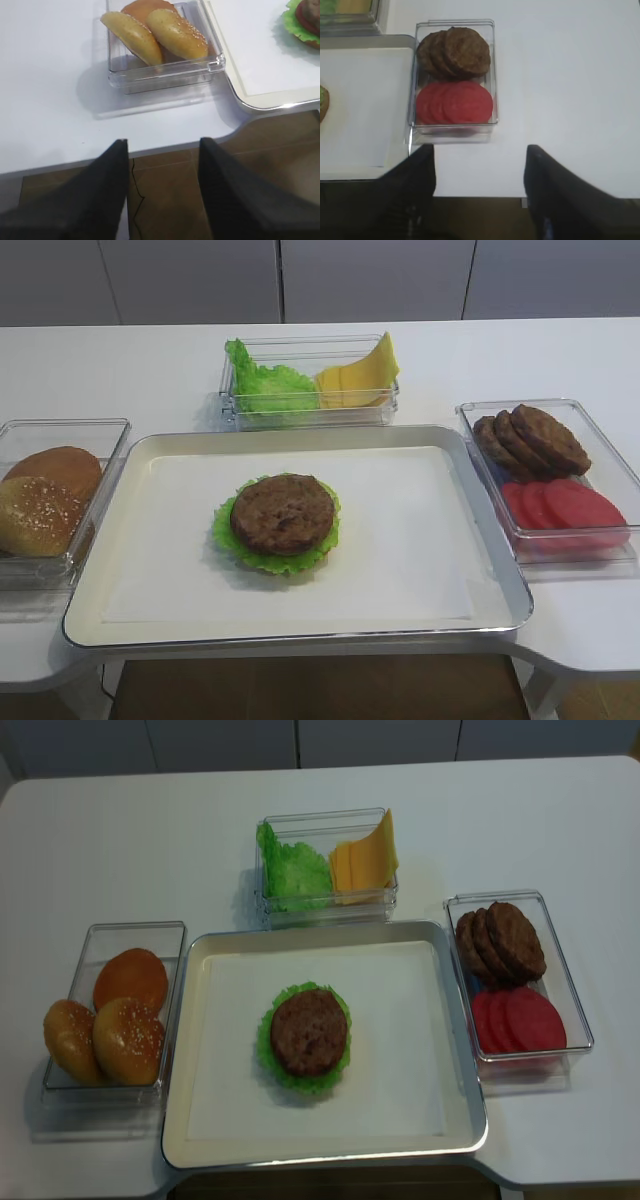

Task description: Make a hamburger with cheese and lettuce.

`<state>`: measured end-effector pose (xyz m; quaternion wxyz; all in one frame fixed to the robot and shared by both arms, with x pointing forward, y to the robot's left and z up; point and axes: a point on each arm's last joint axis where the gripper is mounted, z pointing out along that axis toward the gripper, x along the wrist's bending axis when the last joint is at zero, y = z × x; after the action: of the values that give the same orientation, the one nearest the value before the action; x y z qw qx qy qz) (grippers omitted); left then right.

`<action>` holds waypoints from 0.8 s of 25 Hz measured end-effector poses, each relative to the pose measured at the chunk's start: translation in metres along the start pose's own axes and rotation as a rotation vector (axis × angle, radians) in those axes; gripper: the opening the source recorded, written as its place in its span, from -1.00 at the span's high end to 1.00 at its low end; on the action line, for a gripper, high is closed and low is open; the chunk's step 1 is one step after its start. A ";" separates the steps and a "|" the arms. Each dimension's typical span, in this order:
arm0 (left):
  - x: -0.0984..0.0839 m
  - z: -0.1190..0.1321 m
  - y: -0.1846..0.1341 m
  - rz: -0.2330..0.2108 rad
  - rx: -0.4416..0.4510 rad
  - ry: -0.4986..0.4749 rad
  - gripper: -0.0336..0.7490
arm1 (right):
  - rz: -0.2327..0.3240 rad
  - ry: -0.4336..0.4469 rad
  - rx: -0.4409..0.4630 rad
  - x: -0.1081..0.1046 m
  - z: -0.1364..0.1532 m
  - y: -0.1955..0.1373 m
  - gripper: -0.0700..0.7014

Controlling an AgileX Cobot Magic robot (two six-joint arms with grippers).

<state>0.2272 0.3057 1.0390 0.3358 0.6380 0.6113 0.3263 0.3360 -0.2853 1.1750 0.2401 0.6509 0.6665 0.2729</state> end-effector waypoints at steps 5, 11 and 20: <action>0.000 0.000 0.000 0.000 0.000 0.000 0.04 | 0.010 0.014 -0.062 -0.010 -0.014 -0.049 -0.22; 0.000 0.000 0.000 0.000 0.000 0.000 0.04 | 0.053 -0.005 -0.043 -0.016 0.001 -0.098 -0.20; 0.000 0.000 0.000 0.000 0.000 0.000 0.04 | -0.005 -0.006 -0.136 -0.018 0.018 -0.151 -0.15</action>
<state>0.2272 0.3057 1.0390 0.3358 0.6380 0.6113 0.3263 0.2382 -0.3028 1.0589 0.2864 0.6323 0.6473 0.3150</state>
